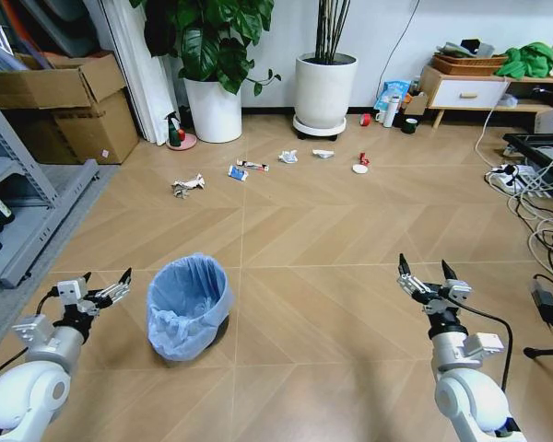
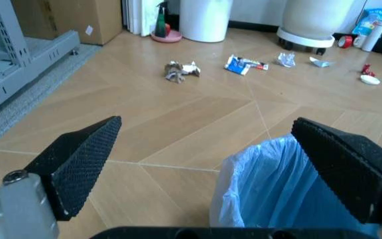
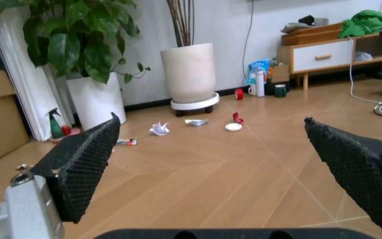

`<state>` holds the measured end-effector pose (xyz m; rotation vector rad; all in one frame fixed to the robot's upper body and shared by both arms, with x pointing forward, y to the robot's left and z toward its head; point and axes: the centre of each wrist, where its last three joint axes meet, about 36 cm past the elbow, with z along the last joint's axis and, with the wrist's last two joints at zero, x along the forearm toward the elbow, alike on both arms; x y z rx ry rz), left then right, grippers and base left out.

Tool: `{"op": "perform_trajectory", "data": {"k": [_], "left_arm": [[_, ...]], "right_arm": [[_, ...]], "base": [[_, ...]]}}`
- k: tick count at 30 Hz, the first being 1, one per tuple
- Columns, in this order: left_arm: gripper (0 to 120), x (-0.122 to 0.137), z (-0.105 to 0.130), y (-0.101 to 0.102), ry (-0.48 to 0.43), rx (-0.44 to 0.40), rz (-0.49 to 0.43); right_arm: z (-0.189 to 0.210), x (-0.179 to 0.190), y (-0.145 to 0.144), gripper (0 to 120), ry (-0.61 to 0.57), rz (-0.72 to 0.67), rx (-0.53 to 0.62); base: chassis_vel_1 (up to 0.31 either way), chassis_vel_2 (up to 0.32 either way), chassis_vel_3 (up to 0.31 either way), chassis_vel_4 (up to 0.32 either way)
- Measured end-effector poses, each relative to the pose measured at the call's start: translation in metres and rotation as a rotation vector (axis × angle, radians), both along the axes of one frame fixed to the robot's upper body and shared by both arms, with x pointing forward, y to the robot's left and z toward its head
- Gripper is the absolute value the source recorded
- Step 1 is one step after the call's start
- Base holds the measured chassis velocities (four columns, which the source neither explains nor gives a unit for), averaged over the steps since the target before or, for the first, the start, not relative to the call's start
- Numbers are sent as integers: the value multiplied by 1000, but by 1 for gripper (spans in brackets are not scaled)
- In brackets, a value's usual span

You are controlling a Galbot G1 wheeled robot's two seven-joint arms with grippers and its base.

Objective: Pick up the trash bin and place the garbage on the floor into it.

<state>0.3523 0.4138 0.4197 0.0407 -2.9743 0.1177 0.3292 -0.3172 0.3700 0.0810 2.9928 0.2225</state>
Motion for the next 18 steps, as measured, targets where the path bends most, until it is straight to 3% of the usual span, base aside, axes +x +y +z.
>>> {"op": "perform_trajectory", "data": {"k": [14, 18], "left_arm": [[100, 1, -1, -2, 19, -8, -14], [100, 8, 4, -14, 149, -30, -83]], "right_arm": [[1, 0, 1, 100, 3, 7, 0], [1, -1, 1, 100, 7, 13, -5]], "base": [[0, 0, 0, 0], [0, 0, 0, 0]]}}
